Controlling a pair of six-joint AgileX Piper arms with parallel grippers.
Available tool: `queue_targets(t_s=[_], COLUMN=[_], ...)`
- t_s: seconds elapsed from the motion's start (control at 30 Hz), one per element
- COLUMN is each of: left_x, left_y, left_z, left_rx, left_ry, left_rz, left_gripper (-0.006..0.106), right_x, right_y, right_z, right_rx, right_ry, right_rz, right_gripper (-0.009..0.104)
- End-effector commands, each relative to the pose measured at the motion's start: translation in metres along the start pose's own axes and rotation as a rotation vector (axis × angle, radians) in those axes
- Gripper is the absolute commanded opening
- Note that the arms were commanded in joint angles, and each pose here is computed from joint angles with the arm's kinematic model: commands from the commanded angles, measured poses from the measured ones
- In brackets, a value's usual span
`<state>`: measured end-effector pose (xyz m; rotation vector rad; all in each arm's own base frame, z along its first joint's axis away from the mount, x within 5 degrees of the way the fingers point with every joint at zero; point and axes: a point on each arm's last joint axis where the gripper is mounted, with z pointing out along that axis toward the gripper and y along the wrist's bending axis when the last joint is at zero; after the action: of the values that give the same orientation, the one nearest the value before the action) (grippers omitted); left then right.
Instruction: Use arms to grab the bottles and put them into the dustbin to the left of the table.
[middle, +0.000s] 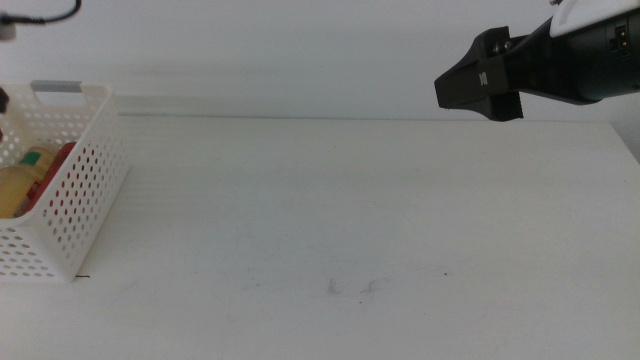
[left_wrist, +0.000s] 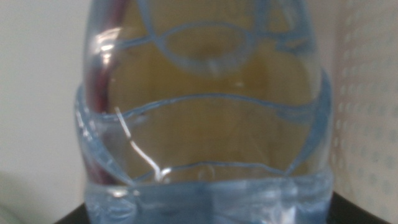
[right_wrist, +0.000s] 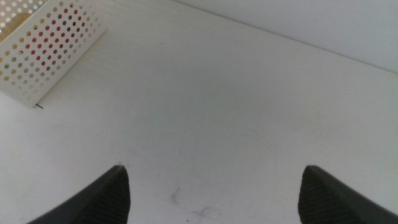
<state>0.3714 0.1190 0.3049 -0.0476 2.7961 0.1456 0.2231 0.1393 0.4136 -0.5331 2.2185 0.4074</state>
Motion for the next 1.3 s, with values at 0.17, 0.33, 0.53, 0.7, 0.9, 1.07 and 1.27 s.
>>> queue_targets(t_s=[0.17,0.33,0.53,0.7,0.9,1.07,1.27], left_x=[-0.012,-0.012,-0.014,-0.014,-0.012,0.014,0.087], left_y=[-0.005,-0.006,-0.007,-0.008,-0.018,-0.042,-0.078], left_z=[0.047,0.076,0.092,0.091,0.051,-0.028,-0.118], left_rx=[0.094,0.11,0.127,0.129,0.153,0.122,0.128], left_ry=[0.015,0.054,0.045,0.045,0.024,-0.169,-0.517], left_rz=[-0.005,-0.006,-0.03,-0.034,-0.051,-0.04,0.005], left_gripper=[-0.002,-0.001,0.023,0.072,0.094,0.094,0.094], right_x=[-0.001,-0.001,-0.001,-0.001,-0.001,-0.001,-0.001], right_y=[0.0,0.0,0.0,0.0,0.0,0.0,0.0], right_z=[-0.003,-0.003,-0.003,-0.003,-0.003,-0.003,-0.003], right_rx=[0.001,0.001,0.001,0.001,0.001,0.001,0.001], right_ry=[-0.014,-0.014,-0.014,-0.014,-0.014,-0.014,-0.014], right_rz=[-0.009,-0.007,-0.007,0.012,0.012,0.012,0.012], right_gripper=[0.093,0.093,0.093,0.093,0.093,0.093,0.093])
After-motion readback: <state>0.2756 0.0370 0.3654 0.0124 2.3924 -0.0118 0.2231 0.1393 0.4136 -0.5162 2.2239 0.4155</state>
